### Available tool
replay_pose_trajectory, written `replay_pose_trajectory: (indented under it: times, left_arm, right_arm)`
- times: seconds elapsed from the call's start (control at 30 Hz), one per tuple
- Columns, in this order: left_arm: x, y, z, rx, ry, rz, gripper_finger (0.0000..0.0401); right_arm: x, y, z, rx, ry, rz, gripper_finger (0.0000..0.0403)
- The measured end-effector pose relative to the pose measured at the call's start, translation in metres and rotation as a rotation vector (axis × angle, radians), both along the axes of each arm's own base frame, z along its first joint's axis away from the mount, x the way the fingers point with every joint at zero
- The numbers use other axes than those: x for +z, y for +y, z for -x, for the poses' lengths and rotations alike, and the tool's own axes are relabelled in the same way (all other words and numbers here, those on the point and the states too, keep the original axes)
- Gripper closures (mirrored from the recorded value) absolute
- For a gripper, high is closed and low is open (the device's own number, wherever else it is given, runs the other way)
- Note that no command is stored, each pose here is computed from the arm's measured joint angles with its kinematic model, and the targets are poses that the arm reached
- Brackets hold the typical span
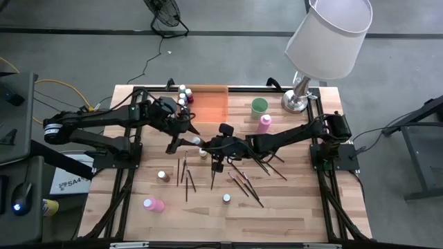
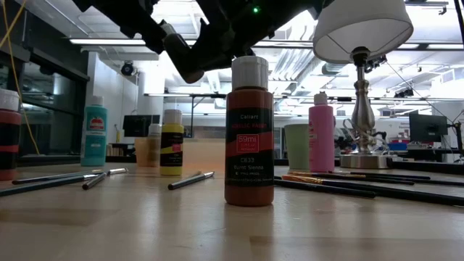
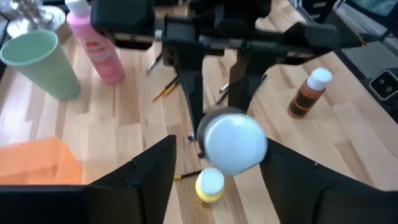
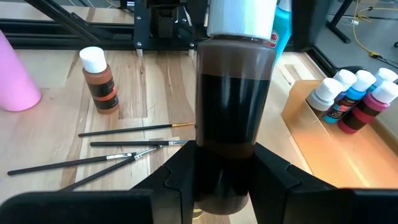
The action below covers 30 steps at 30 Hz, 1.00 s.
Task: Pick & Place Paint Supplies
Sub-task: Put the dark brown paint bottle into the orange bin
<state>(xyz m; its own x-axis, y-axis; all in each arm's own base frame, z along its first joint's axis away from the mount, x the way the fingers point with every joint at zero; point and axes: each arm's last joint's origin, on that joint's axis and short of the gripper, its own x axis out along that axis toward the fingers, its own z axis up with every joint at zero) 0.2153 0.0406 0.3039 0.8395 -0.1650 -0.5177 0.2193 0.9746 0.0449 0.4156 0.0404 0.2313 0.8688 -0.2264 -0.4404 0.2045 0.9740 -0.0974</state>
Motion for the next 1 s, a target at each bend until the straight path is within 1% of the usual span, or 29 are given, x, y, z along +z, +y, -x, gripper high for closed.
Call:
replay_pose_trajectory:
  times: [0.17, 0.43, 0.5, 0.63, 0.8, 0.9, 1.0]
  left_arm:
    - [-0.0043, -0.0019, -0.0068, -0.017, 0.011, 0.004, 0.0220]
    - [-0.0039, -0.0022, -0.0065, -0.008, 0.010, -0.005, 0.0285]
    - [-0.0039, -0.0022, -0.0065, -0.008, 0.010, -0.005, 0.0291]
    - [-0.0038, -0.0023, -0.0065, -0.010, 0.009, -0.004, 0.0291]
    - [-0.0038, -0.0023, -0.0066, -0.010, 0.008, -0.004, 0.0291]
    - [-0.0037, -0.0024, -0.0066, -0.011, 0.008, -0.002, 0.0291]
    - [-0.0037, -0.0023, -0.0067, -0.006, 0.007, -0.006, 0.0291]
  right_arm:
    - [-0.0005, -0.0019, 0.0001, -0.011, 0.002, -0.014, 0.0299]
    - [-0.0016, -0.0021, 0.0007, -0.022, 0.011, -0.025, 0.0299]
    - [-0.0016, -0.0021, 0.0007, -0.024, 0.010, -0.030, 0.0299]
    - [-0.0016, -0.0021, 0.0007, -0.026, 0.010, -0.032, 0.0295]
    - [-0.0016, -0.0018, 0.0007, -0.021, 0.010, -0.035, 0.0260]
    - [-0.0016, -0.0006, 0.0008, -0.019, 0.009, -0.041, 0.0229]
    - [-0.0018, 0.0001, 0.0007, -0.004, 0.007, -0.071, 0.0193]
